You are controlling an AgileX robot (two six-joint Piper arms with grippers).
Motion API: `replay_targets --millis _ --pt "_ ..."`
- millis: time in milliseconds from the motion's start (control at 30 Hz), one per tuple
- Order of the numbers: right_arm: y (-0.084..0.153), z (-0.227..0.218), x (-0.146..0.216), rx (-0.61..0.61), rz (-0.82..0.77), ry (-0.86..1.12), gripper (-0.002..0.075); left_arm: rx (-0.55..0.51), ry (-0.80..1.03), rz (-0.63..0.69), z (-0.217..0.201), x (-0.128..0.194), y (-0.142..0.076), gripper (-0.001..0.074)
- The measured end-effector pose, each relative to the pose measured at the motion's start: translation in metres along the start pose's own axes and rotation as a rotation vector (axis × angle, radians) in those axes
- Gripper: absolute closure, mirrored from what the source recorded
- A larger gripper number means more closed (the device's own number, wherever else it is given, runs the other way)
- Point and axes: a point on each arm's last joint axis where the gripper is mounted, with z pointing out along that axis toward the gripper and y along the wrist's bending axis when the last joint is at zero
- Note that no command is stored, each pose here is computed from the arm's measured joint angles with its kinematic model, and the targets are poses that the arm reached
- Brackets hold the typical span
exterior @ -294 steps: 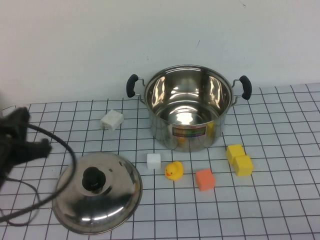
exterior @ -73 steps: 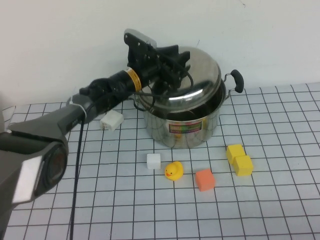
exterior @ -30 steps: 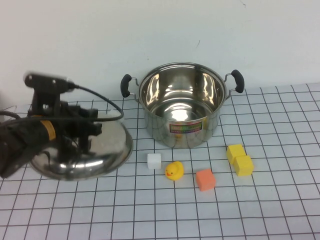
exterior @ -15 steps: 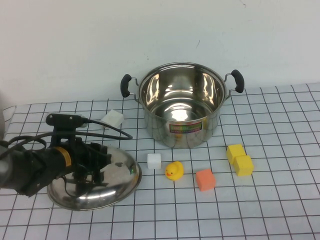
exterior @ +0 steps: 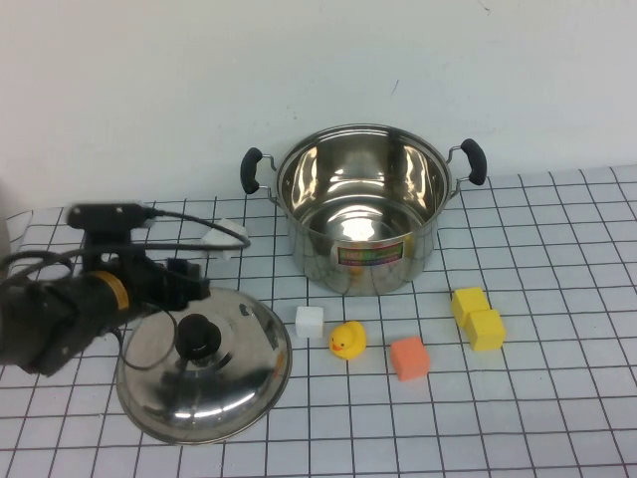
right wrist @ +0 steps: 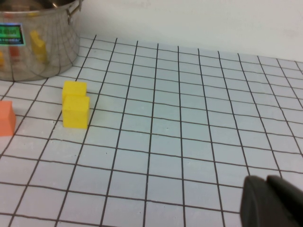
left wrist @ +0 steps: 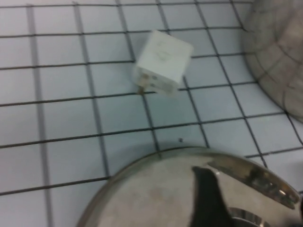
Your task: Cover the pot
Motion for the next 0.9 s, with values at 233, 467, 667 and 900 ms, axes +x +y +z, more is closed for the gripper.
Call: replay_targets --millis 233,467,667,900 --pt "0.000 0.000 0.000 0.000 0.000 0.000 0.0717 -0.064 -0.126 0.010 -0.062 -0.052 -0.011 0.0680" --pt "0.000 0.000 0.000 0.000 0.000 0.000 0.0717 -0.095 -0.364 0.054 -0.164 -0.102 -0.031 0.0731" --pt "0.000 0.000 0.000 0.000 0.000 0.000 0.0717 -0.179 -0.460 0.073 -0.248 -0.096 -0.037 0.0735" --pt "0.000 0.000 0.000 0.000 0.000 0.000 0.0717 -0.169 -0.622 0.057 -0.319 -0.038 -0.042 0.0735"
